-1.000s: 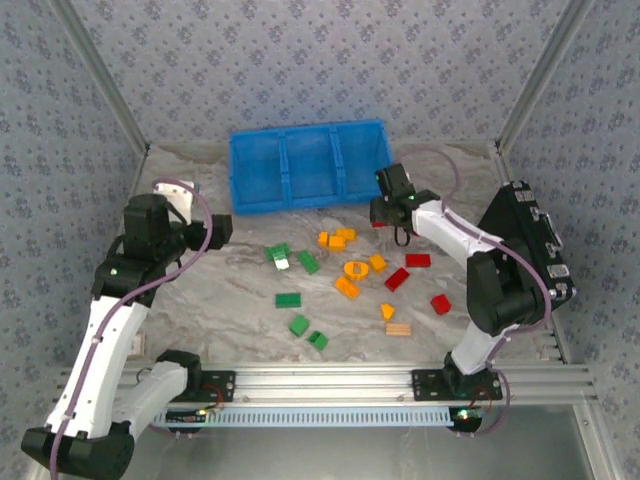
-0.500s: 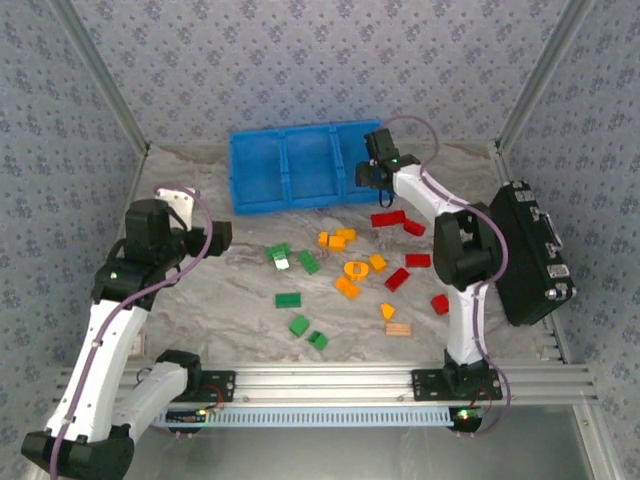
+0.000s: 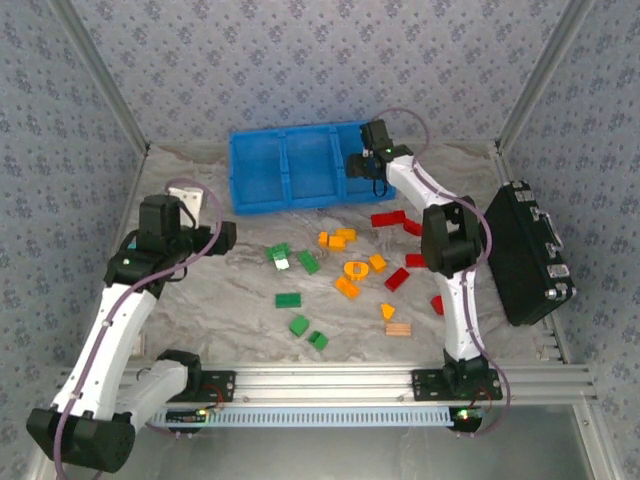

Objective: Sort the legos into containers by color
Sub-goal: Place the lego in the container, then pick up the lego from the middle-right of the table.

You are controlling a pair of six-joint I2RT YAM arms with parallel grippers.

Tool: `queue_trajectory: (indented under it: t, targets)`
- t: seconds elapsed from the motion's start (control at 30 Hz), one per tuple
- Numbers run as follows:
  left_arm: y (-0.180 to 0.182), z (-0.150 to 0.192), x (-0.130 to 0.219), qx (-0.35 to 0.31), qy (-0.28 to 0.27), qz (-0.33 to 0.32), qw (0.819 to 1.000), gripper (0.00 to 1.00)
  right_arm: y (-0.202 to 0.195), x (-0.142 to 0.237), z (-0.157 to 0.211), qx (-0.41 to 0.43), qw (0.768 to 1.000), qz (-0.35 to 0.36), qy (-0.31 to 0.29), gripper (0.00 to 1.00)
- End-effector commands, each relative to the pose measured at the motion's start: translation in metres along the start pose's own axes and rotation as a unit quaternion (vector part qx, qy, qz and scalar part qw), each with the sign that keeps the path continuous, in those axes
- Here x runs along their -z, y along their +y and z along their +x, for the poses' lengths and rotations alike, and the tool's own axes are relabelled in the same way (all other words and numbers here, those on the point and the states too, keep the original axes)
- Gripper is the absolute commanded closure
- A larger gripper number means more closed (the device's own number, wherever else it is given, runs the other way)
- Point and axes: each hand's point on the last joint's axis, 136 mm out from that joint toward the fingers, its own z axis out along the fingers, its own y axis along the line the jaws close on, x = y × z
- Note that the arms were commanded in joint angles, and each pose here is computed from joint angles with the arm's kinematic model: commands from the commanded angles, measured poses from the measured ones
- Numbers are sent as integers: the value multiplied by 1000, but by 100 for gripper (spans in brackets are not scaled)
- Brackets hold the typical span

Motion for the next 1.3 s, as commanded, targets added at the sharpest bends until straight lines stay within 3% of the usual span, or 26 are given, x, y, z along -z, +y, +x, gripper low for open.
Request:
queue_trajectory:
  t: [0.0,0.37,0.6,0.8,0.97,1.13,1.27]
  targets:
    - [-3,-1,-8,1,-5,6,1000,0,1,-4,1,4,1000,-11,7,26]
    - [-3,13,-19,8,9,11,1000,0,8,15,-4,26,1000,-14,-6,23]
    - [-1,29,-21,-12,11,8,1000,0,21,67,-3,116,991,-63,-30,19]
    - [-2,37,-29,-19,18,15,1000,0,36,118,43,319,936,-147,6,18]
    - [-7,55,-40,-13,31,33,999,0,32,144,59,383,899,-210,-45,17]
    - [-13,59,-40,-10,31,46,998,0,22,143,78,490,848,-191,-61,13]
    - [-25,65,-40,-57,32,52,996,0,-3,137,87,546,820,-172,-14,13]
